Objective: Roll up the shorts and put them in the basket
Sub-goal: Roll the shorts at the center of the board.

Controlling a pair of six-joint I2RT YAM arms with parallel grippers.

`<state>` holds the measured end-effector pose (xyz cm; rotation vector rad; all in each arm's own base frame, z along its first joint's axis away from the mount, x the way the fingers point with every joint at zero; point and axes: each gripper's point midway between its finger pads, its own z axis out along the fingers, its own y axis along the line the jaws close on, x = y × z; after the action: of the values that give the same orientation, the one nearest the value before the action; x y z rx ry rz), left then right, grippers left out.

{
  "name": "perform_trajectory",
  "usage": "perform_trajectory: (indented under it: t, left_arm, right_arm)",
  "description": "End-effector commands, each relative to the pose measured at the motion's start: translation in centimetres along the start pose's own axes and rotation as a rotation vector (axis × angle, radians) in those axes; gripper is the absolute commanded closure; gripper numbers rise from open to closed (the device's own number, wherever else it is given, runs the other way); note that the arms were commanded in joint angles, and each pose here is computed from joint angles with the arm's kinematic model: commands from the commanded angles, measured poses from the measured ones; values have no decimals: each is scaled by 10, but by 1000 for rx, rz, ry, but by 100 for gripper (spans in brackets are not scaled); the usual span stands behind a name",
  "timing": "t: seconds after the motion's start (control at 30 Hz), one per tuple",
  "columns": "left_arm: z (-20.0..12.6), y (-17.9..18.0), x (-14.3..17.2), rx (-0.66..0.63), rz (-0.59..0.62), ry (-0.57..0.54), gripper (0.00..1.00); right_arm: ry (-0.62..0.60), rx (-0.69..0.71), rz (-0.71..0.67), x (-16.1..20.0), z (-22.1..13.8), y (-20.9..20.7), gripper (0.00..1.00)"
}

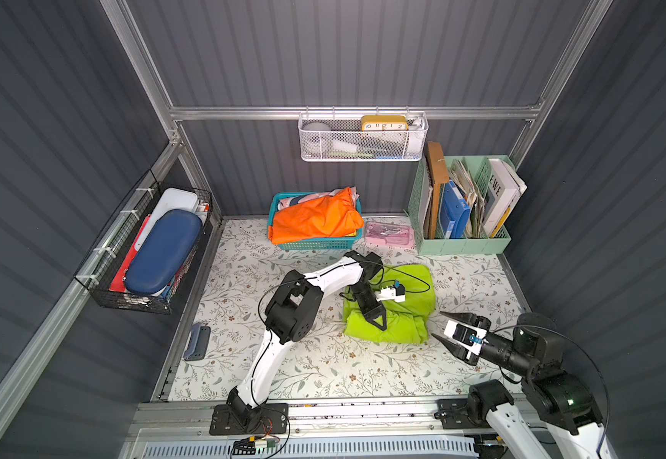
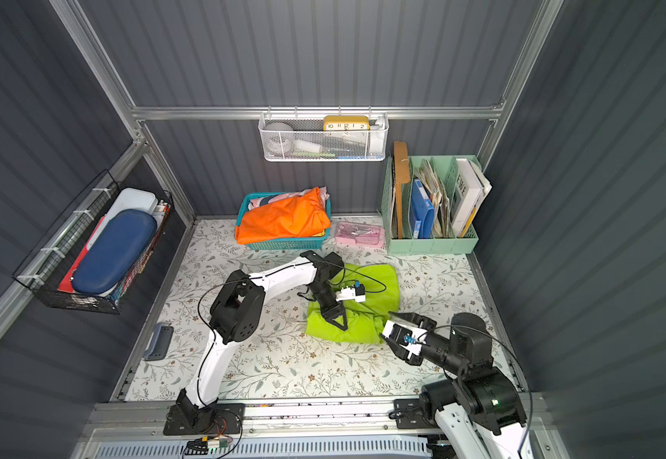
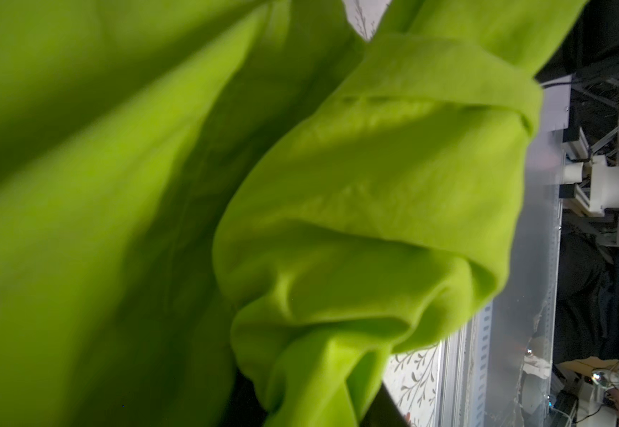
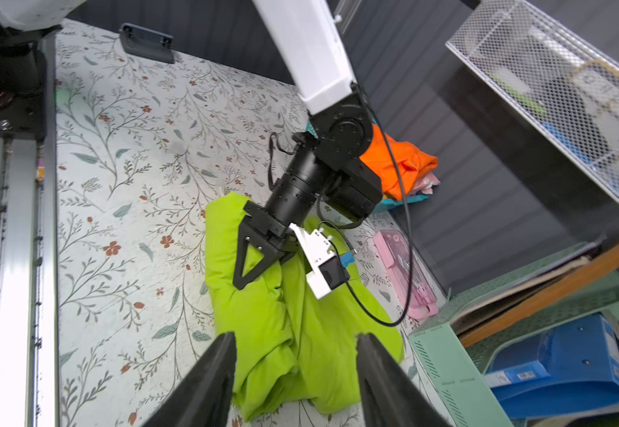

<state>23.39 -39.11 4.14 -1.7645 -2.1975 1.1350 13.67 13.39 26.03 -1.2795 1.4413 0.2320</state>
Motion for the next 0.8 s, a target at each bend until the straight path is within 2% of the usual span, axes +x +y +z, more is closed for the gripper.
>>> perform_trajectory:
  t: [0.0, 0.17, 0.37, 0.6, 0.77]
  left_arm:
    - [31, 43, 42, -18, -127, 111, 70]
    - [33, 52, 47, -21, -155, 117, 69]
    - [23, 61, 46, -30, -174, 90, 68]
    - [14, 68, 46, -42, -185, 72, 65]
    - [18, 70, 49, -34, -195, 78, 62]
  right_arm:
    - [-14, -126, -66, 5, -1, 29, 45]
    - [55, -210, -108, 33, 18, 38, 44]
    - [204, -371, -177, 74, 63, 57, 41]
    - [247, -293, -278, 96, 108, 42, 39]
    - [345, -246, -349, 117, 124, 29, 36]
